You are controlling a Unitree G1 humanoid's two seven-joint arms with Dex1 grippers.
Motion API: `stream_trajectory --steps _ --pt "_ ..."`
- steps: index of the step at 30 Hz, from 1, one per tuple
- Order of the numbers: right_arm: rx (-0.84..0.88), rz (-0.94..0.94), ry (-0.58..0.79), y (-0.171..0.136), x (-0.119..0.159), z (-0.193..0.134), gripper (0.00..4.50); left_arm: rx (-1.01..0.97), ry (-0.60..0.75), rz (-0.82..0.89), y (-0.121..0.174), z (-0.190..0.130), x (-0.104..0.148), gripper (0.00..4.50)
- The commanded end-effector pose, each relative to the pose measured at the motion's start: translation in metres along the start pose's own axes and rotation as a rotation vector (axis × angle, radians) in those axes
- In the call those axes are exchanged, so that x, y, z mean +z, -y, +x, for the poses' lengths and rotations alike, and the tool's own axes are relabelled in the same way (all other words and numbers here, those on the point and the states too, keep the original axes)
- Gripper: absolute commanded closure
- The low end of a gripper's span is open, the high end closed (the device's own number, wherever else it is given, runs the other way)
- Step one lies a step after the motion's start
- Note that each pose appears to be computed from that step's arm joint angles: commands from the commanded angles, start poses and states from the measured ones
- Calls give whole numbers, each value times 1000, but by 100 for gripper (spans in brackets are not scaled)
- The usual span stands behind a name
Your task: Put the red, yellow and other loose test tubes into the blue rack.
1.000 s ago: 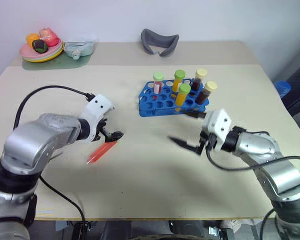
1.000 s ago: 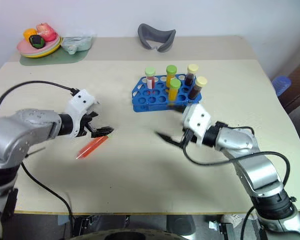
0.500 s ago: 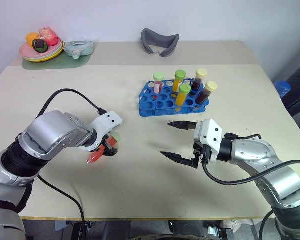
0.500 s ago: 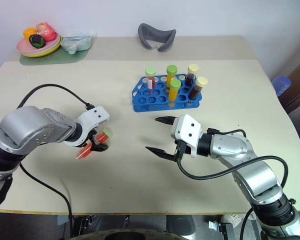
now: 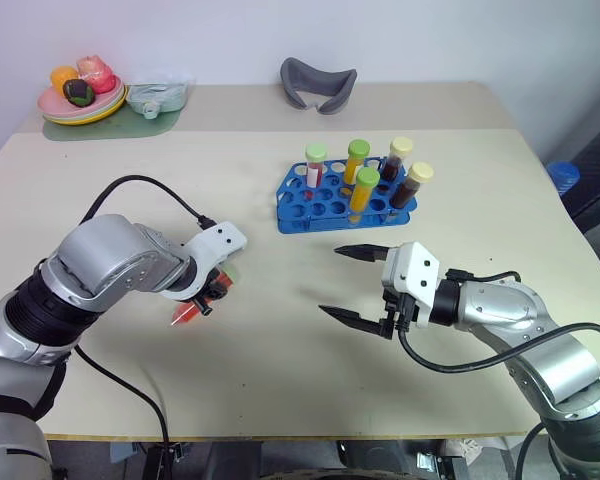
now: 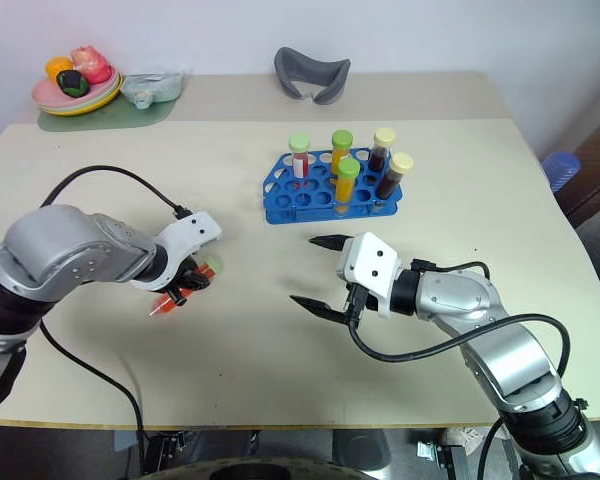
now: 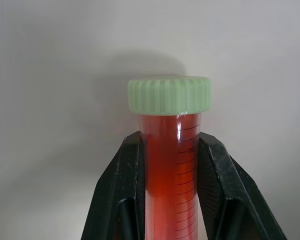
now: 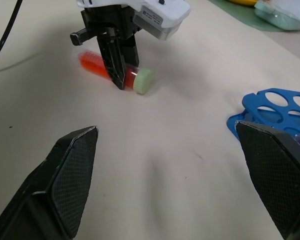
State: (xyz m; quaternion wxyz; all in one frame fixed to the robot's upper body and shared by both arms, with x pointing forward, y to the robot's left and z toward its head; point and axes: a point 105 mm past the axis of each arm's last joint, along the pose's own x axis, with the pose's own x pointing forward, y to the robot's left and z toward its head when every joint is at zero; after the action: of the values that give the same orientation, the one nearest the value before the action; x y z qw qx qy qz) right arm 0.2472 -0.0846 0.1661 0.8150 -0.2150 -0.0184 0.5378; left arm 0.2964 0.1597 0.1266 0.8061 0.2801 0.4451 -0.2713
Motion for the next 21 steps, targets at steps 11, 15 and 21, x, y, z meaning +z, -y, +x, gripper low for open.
stream_trajectory --steps 11,15,21 --pt "-279 116 41 28 -18 -2 0 179 1311 26 6 -88 156 374" --pt "-322 141 35 27 -25 -1 0 224 1448 16 16 -67 173 374" --pt "-377 150 21 27 -31 -7 0 192 1484 -18 26 -33 183 374"
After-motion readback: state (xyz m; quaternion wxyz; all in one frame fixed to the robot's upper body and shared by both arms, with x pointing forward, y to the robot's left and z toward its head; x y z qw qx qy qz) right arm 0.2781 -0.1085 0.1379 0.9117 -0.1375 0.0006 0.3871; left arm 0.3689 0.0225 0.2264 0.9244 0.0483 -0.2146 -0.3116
